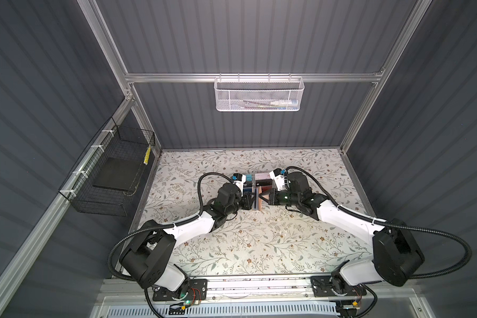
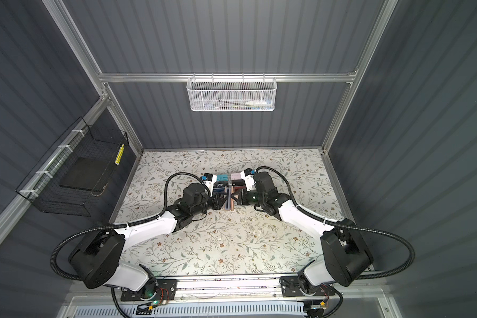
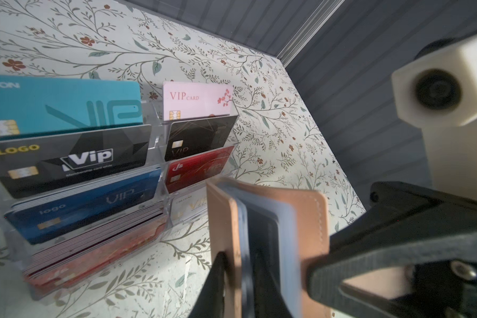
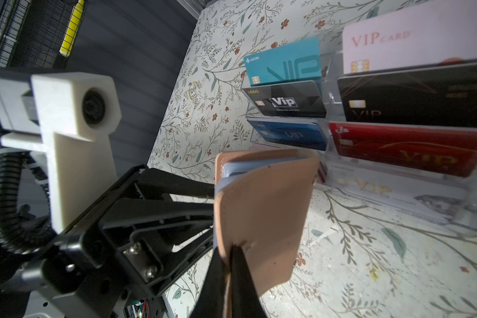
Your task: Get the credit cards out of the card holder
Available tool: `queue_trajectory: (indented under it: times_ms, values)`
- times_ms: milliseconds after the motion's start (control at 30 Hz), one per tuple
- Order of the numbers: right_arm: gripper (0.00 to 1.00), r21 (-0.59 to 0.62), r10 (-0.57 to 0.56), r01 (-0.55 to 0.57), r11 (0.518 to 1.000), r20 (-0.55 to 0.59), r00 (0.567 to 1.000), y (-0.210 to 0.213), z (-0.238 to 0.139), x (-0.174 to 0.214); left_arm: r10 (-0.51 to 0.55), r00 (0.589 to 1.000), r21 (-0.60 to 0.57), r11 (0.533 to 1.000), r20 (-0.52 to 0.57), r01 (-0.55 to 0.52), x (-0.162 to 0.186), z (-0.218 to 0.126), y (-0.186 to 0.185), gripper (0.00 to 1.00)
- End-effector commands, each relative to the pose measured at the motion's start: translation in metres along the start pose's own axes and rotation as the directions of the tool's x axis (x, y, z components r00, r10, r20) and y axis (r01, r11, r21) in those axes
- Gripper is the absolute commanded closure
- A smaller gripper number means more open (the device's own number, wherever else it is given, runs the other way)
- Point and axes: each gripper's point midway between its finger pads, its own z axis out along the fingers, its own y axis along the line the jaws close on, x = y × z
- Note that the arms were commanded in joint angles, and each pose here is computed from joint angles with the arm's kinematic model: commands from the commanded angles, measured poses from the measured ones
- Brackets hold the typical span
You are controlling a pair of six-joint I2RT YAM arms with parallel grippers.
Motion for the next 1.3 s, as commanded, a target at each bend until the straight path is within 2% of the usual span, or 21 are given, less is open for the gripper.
queue_trajectory:
  times_ms: [0, 200, 333, 533, 667, 900, 1100, 1267]
  values:
    - [1.00, -0.099, -0.051, 0.055, 0.994, 0.045, 0.998, 0.030, -0.009, -0.014, -0.014, 0.999, -0.018, 1.000, -0.037, 0.013, 0.003, 0.006, 0.003, 0.80]
    - [1.00, -0.102, -0.052, 0.056, 0.993, 0.045, 0.998, 0.031, -0.009, -0.014, -0.023, 0.998, -0.021, 1.000, -0.058, 0.022, 0.008, 0.011, 0.005, 0.82]
    - [1.00, -0.088, -0.056, 0.060, 0.994, 0.044, 0.997, 0.028, -0.008, -0.014, -0.022, 0.999, -0.017, 1.000, -0.047, 0.021, 0.006, 0.008, 0.004, 1.00]
    - [1.00, -0.074, -0.053, 0.055, 0.996, 0.033, 0.998, 0.024, -0.004, -0.012, -0.019, 1.000, -0.009, 1.000, -0.018, 0.018, 0.002, 0.001, 0.001, 1.00]
    - [0.93, -0.048, -0.056, 0.057, 0.997, 0.036, 0.998, 0.019, -0.003, -0.013, -0.019, 1.000, -0.012, 1.000, -0.010, 0.019, 0.000, -0.001, 0.001, 1.00]
    - [0.57, -0.005, -0.064, 0.064, 0.998, 0.045, 0.997, 0.012, -0.005, -0.014, 0.008, 1.000, -0.139, 0.990, 0.028, -0.004, -0.014, -0.017, 0.015, 1.00]
    - [0.47, -0.001, -0.060, 0.060, 0.998, 0.041, 0.997, 0.010, -0.003, -0.014, 0.030, 1.000, -0.236, 0.971, 0.008, -0.028, -0.015, -0.018, 0.021, 1.00]
    - [0.44, -0.008, -0.046, 0.047, 0.999, 0.033, 0.998, 0.009, 0.002, -0.012, 0.091, 0.995, -0.321, 0.942, -0.047, -0.101, -0.010, -0.015, 0.019, 1.00]
